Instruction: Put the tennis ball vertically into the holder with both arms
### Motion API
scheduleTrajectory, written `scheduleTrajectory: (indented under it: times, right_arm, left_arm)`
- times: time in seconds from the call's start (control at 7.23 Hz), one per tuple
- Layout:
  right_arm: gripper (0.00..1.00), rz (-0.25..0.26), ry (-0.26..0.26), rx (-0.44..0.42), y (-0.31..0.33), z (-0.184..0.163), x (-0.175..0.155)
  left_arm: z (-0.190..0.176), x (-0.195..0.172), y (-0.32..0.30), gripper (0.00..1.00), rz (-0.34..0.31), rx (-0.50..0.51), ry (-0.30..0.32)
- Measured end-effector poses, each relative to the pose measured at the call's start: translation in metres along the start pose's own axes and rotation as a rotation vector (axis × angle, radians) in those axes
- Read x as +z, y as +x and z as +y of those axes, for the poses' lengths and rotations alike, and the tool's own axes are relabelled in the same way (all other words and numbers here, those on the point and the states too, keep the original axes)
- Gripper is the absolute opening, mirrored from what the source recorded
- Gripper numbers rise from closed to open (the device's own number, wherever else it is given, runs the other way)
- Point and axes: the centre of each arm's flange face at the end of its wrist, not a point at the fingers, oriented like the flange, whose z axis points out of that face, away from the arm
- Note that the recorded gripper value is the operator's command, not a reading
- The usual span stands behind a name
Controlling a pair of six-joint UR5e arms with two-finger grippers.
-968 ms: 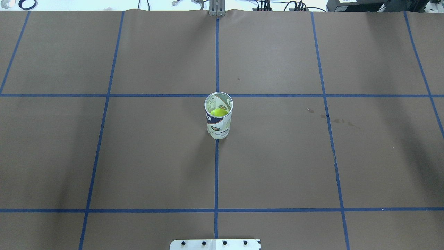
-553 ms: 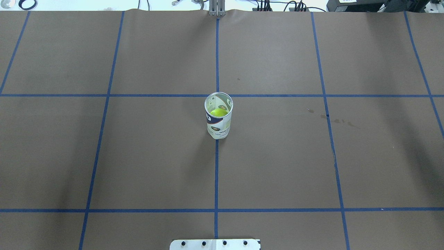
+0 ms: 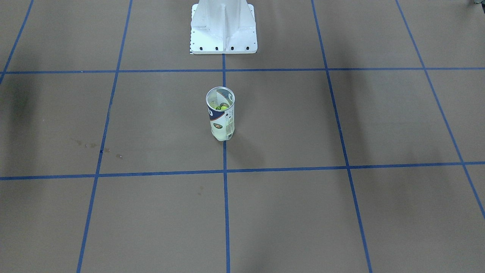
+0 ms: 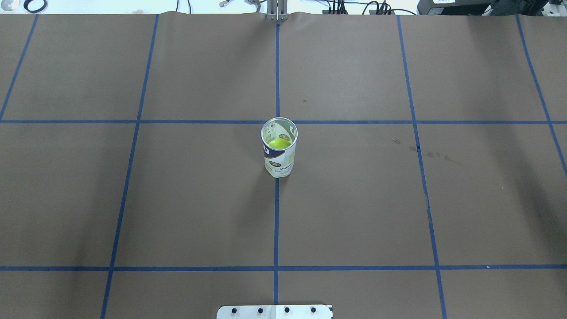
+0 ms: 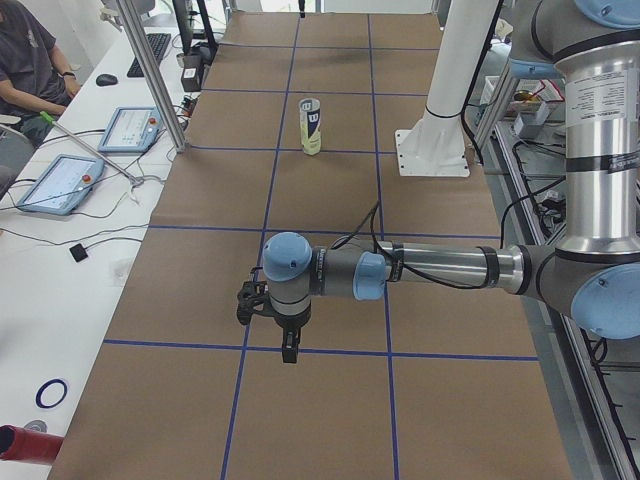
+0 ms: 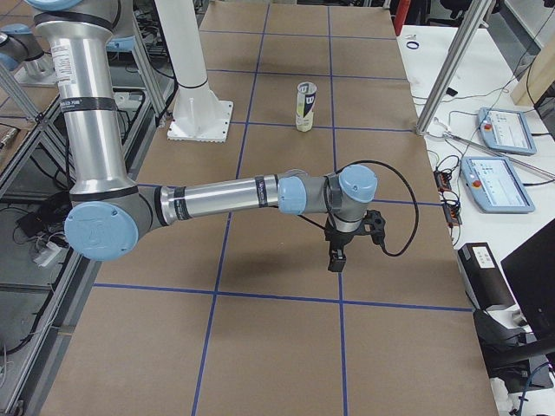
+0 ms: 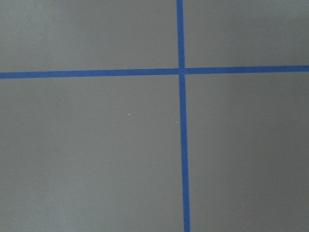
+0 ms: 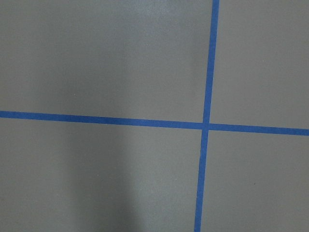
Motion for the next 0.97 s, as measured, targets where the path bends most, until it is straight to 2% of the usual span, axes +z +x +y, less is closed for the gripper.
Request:
scheduleTrajectory:
  times: [0.28,0.69,0.97]
  right_arm:
    - [0.99,0.001,-0.009,0.007,0.004,0.002,0.004]
    - [0.99,-0.006,-0.013,0.010,0.006,0.007,0.008]
    - [0.99,-0.011,-0.015,0.013,0.007,0.013,0.009]
  left_arm:
    - [-0.002,-0.001,0.001,1.00,0.000,0.004,0.005]
    - [-0.002,-0.009,0.012,1.00,0.052,0.004,0.012]
    - [0.002,-0.005,0.010,1.00,0.064,-0.002,0.004]
